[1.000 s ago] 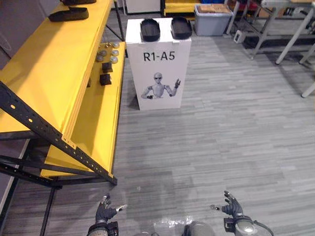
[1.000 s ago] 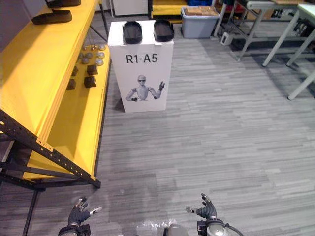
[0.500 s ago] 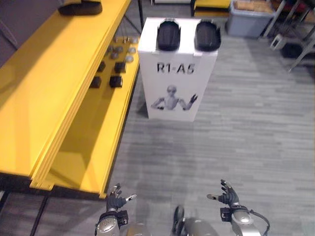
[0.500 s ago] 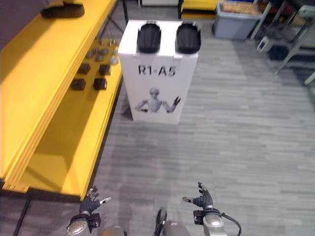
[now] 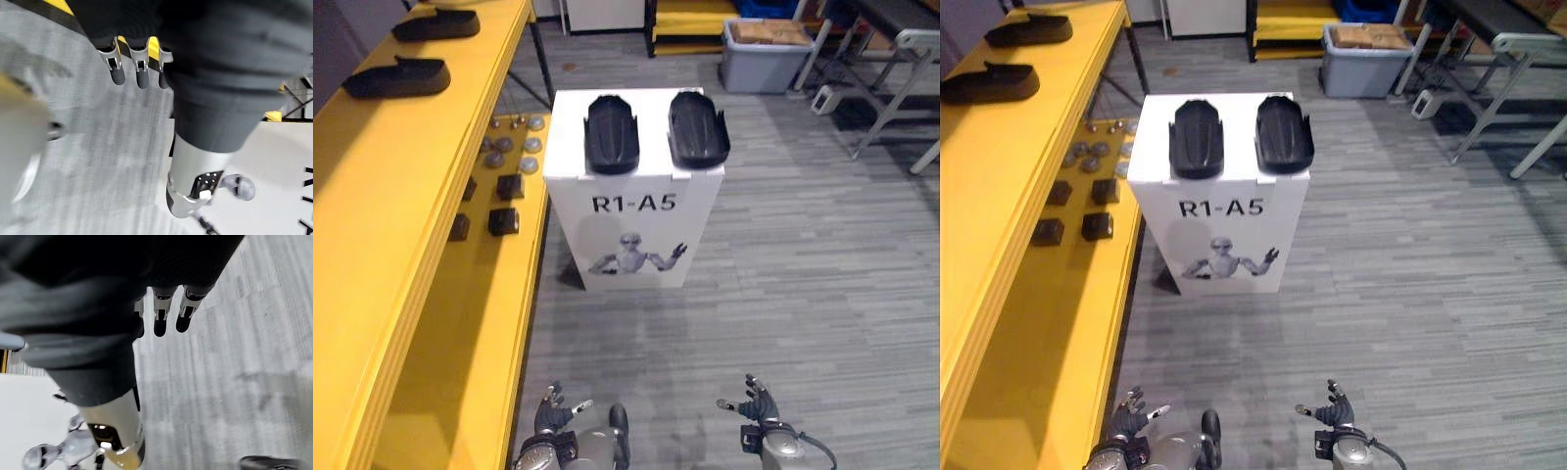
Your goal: Walk over and take plastic housings, then place them on the shelf
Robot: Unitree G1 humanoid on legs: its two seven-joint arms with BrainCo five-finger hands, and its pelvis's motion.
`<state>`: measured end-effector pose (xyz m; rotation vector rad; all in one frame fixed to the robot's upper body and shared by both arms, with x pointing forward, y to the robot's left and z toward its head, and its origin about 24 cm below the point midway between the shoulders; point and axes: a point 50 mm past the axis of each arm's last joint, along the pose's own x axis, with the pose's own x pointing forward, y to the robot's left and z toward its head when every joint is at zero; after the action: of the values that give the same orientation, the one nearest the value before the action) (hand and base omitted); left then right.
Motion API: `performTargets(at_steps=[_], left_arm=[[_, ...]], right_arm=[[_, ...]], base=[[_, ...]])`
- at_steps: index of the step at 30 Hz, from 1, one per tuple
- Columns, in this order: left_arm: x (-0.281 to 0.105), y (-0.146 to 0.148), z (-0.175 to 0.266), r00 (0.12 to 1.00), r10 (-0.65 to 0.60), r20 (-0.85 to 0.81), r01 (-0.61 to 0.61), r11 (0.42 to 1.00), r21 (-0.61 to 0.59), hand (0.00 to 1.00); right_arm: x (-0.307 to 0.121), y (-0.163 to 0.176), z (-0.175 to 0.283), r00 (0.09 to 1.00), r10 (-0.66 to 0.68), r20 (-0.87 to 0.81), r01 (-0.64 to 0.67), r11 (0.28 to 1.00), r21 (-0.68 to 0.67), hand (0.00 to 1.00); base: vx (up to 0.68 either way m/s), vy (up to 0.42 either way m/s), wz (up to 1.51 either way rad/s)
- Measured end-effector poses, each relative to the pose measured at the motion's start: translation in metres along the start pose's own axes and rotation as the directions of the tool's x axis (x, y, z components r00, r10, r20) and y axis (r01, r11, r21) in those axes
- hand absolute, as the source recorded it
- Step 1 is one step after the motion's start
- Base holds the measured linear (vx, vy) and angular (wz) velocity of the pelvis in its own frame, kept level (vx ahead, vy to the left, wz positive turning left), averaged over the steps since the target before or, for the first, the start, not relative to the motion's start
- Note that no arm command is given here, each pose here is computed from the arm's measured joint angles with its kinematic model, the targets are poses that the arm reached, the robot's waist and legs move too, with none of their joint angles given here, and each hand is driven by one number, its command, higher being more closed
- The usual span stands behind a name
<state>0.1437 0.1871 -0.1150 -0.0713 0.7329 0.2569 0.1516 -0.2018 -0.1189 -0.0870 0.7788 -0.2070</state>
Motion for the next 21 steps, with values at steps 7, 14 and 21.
performTargets(at_steps=[7, 14, 21], left_arm=[[0.011, 0.003, 0.02, 0.999, 0.007, 0.049, -0.007, 1.0, 0.008, 0.0], [0.009, -0.012, 0.017, 0.999, -0.012, 0.043, 0.014, 0.998, -0.056, 0.0], [0.006, -0.026, 0.018, 0.998, -0.041, 0.052, 0.045, 0.994, -0.096, 0.0]], right_arm=[[0.002, 0.007, 0.005, 0.999, 0.029, 0.014, -0.029, 0.999, -0.015, 0.0], [0.0, 0.005, 0.012, 0.999, 0.015, 0.05, -0.016, 1.0, 0.02, 0.0], [-0.002, -0.002, 0.016, 0.997, -0.018, 0.074, 0.012, 0.997, 0.075, 0.0]], base=[[0.54, -0.122, 0.8], [0.46, -0.316, 0.49], [0.21, -0.007, -0.3]])
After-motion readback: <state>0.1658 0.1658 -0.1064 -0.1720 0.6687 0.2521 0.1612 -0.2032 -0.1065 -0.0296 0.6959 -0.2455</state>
